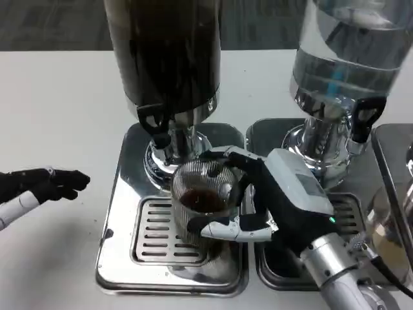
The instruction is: Grasp the cup under the faucet to collect the drink, then remove the cup.
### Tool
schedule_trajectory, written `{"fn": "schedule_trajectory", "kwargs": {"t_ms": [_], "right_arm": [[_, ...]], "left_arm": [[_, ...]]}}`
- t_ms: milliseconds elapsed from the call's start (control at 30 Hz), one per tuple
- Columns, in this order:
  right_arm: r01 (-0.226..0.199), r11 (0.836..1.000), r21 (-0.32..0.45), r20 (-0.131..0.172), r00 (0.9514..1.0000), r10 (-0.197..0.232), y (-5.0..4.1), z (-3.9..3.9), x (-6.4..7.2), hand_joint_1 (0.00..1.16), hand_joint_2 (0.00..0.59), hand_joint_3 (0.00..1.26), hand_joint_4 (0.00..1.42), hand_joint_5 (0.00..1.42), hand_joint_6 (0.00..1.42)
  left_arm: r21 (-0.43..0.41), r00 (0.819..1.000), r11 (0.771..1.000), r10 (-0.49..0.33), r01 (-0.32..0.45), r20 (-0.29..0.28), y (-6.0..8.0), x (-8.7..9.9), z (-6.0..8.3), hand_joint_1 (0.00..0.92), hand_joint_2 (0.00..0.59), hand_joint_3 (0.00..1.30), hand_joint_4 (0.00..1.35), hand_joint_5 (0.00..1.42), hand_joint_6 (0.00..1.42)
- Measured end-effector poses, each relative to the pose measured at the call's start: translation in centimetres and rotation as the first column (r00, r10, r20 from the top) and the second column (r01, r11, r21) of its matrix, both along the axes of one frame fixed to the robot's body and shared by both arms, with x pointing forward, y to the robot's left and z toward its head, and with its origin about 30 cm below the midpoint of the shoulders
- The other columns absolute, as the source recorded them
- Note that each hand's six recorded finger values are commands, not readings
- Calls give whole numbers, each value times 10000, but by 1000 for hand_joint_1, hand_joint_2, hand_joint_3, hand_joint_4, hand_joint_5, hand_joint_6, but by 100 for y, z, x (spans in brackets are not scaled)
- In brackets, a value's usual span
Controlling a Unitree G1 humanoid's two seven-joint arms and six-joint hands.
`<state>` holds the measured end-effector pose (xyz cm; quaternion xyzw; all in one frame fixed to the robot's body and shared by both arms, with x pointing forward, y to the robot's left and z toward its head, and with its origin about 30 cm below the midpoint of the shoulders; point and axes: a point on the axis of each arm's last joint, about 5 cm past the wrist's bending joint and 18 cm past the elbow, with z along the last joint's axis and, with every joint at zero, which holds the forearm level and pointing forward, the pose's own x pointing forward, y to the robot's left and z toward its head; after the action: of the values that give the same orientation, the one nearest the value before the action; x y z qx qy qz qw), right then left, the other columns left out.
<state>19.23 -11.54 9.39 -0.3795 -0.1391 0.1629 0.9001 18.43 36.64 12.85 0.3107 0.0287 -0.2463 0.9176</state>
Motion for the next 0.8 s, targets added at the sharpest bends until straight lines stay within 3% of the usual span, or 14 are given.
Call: {"fn": "schedule_trajectory", "kwargs": {"t_ms": [200,433,633,800], "right_arm": [[358,9993,-52,11,9994,-358,-84,43,-20,675,256,456,569,823,1177],[714,9973,-148,-163,9973,-716,-210,66,-73,678,260,459,569,832,1191],[871,9962,-81,-73,9962,-871,-270,127,-139,686,269,459,577,833,1193],[939,9953,-230,18,9956,-939,-337,190,-187,687,268,467,577,845,1211]], "left_arm": [[91,9996,9996,-269,269,32,-34,18,-1,0,120,324,242,272,232],[449,9944,9950,-912,888,535,-92,-9,30,0,129,219,116,159,182],[1040,9766,9824,-1683,1550,1342,-163,-115,46,0,121,123,4,48,115],[1953,9516,9610,-2341,1956,1991,-200,-171,111,0,101,60,0,1,81]]}}
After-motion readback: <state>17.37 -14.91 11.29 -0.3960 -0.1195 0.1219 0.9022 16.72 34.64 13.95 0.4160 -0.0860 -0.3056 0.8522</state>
